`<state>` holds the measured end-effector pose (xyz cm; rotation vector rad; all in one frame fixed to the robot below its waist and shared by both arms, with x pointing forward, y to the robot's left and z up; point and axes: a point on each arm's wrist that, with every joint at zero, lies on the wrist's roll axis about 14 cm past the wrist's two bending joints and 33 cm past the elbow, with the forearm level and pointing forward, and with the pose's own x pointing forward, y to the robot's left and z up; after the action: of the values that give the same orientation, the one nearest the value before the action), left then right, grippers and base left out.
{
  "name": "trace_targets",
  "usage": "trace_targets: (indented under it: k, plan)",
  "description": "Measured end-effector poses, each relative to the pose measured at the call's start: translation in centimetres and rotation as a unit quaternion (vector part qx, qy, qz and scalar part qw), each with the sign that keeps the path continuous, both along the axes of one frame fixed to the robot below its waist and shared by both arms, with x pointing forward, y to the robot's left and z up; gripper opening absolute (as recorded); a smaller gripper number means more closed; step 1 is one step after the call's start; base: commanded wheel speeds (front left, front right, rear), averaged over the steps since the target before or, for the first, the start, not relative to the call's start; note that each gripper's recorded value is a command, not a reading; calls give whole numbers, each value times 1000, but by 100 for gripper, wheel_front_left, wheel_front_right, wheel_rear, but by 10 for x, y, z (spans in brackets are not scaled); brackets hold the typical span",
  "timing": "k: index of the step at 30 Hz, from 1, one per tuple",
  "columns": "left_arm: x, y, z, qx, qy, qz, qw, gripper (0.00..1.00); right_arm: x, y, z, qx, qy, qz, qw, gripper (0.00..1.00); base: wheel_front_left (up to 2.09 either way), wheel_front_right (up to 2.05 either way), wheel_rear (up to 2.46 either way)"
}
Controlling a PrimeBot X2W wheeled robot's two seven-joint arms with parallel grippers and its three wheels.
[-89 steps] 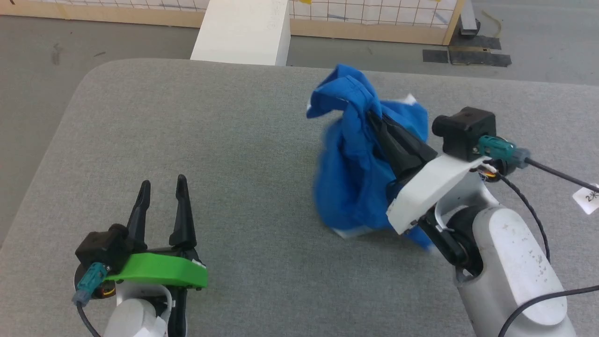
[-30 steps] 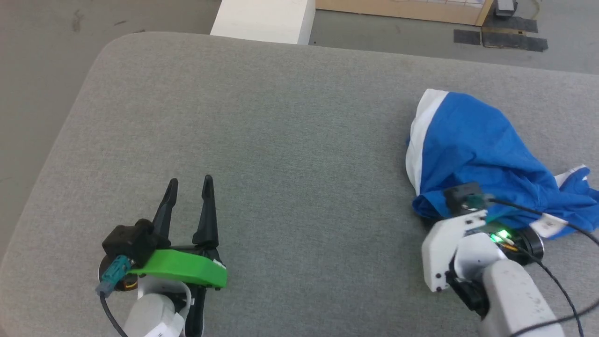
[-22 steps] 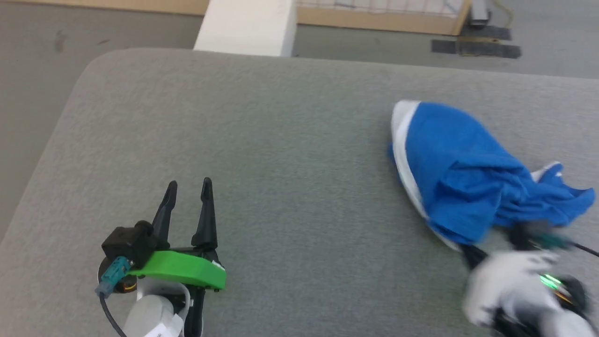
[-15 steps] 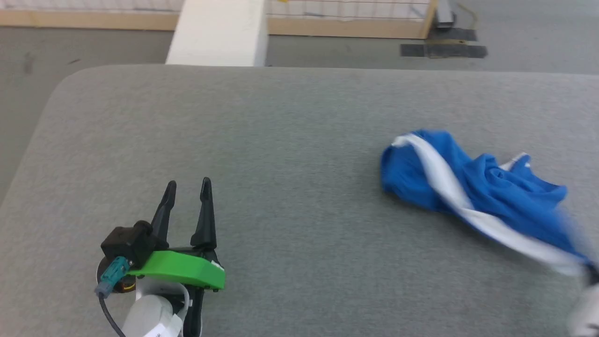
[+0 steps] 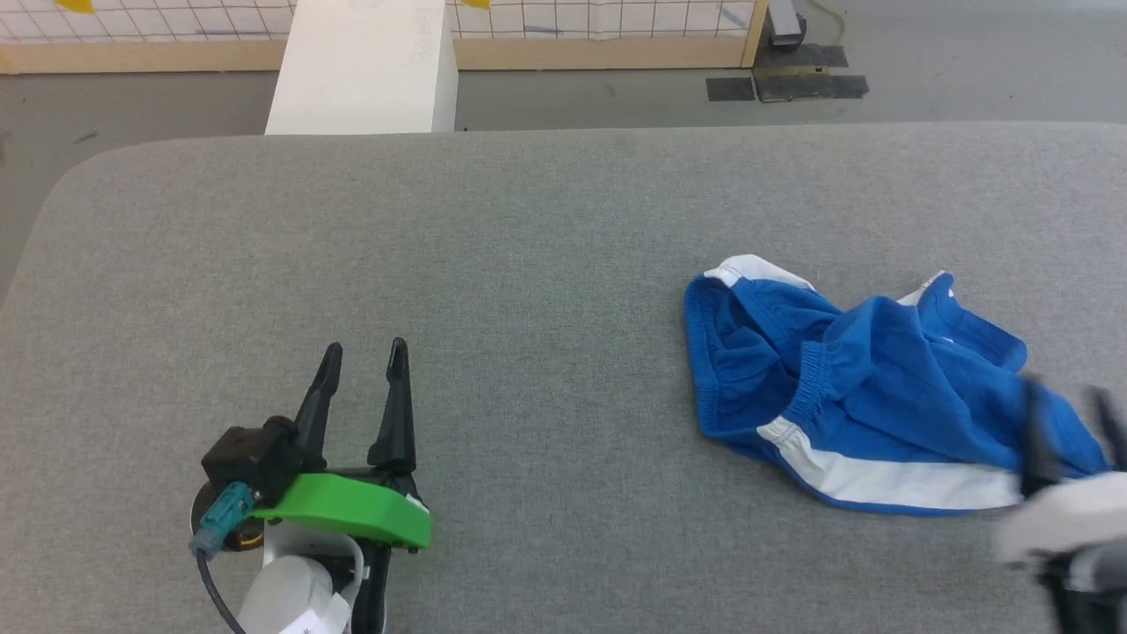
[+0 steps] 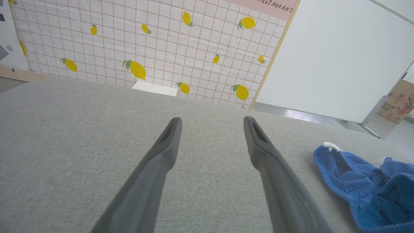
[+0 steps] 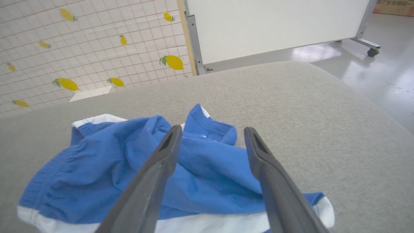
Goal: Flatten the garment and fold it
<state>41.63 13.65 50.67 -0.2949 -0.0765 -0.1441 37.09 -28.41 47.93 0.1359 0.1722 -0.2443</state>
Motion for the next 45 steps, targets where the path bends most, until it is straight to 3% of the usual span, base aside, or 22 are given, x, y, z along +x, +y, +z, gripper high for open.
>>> trace_targets:
  k: [5,10,15,16,17,19,20,26,33,34,35,36,37,38,42,45]
  plan:
    - [-1,0,-3,1,5,0,1000,100,16,80,-4,44,6,115,992,100,0,0,0]
    - [-3,5,-7,0,12,6,1000,100,23,125,-6,75,21,179,981,100,0,0,0]
    - [-4,11,-7,1,12,14,1000,100,31,143,-22,28,92,217,972,100,0,0,0]
    - [-4,12,-7,2,11,15,1000,100,32,142,-25,18,106,218,970,96,0,0,0]
    - [-4,13,-7,2,12,16,1000,100,33,142,-29,9,123,219,968,61,0,0,0]
    - [-6,14,-7,2,13,18,1000,100,35,142,-35,-15,149,223,963,11,0,0,0]
    - [-6,15,-8,3,13,18,1000,100,36,144,-37,-17,156,227,961,0,0,0,0]
    - [-11,21,-10,3,18,27,999,100,46,193,-35,-35,158,298,941,0,0,0,0]
    - [-11,29,-8,5,16,37,999,100,52,288,-14,-49,109,432,894,0,0,0,0]
    - [-11,32,-9,5,18,41,999,100,54,320,-9,-49,92,477,873,0,0,0,0]
    - [-11,32,-10,5,18,42,999,100,54,327,-10,-46,90,487,867,0,0,0,0]
    - [-10,34,-10,5,19,44,999,100,53,334,-11,-35,91,497,862,24,0,0,0]
    - [-10,35,-10,5,19,46,999,100,52,340,-13,-28,94,505,857,85,0,0,0]
    - [-10,36,-11,5,20,48,999,100,52,344,-15,-19,96,509,855,100,0,0,0]
    - [-10,41,-14,4,26,55,998,100,51,350,-21,23,104,513,852,100,0,0,0]
    - [-11,42,-12,4,23,58,998,100,52,348,-13,49,90,505,857,100,0,0,0]
